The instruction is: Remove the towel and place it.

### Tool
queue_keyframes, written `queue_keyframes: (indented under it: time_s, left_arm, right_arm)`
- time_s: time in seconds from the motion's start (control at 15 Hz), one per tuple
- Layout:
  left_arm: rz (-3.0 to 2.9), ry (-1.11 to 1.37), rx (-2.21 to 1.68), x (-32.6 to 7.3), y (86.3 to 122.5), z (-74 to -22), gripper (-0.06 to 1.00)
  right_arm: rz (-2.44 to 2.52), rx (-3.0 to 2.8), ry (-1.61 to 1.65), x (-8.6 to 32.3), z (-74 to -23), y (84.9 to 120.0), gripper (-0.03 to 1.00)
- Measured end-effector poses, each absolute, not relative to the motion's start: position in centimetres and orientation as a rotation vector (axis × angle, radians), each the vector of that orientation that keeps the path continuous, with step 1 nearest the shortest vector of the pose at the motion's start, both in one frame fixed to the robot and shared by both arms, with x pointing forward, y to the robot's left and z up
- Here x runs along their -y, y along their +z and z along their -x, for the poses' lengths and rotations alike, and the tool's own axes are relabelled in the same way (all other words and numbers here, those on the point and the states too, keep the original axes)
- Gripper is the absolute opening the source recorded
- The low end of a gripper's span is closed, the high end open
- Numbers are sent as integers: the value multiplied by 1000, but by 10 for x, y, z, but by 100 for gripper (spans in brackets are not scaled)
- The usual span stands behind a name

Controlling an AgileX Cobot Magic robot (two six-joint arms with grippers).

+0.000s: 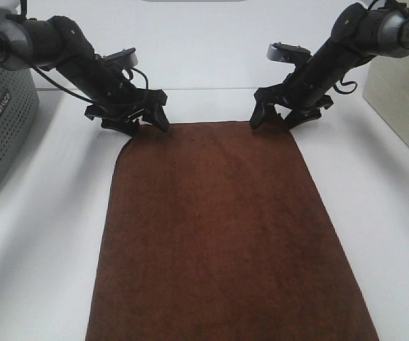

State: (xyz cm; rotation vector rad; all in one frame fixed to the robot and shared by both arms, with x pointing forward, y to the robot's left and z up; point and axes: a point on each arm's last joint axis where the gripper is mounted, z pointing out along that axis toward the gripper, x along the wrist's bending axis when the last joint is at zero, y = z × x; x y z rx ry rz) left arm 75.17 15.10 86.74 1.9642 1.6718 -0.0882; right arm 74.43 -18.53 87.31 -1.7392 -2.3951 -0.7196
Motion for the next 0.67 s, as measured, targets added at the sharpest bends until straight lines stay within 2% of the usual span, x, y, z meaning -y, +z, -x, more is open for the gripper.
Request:
queue_keyframes:
  time_s: [0.2,0.27,0.47,0.53,0.6,0.67]
  left_arm:
    - [-1964,-76,-1678,-151,865,-752,49]
    - [-1974,-62,-1679,-152,864,-753,36]
    - [-2006,-35,-1676,-154,861,-753,8]
    - [-2016,-25,-1671,-155,861,-753,2]
    - [-2028,-18,-1663,-155,860,-753,0]
    - [-2039,-8,-1656,-156,860,-753,0]
  right_arm:
    - [1752,2445,-704,188,-747,869,64]
    - [1759,2452,-713,189,-748,868,51]
    - [1777,2465,-733,189,-750,867,25]
    - [1779,2464,-731,190,-750,865,14]
    - [1778,2469,-728,190,-750,865,3]
    - [1778,2476,-724,190,-750,865,1]
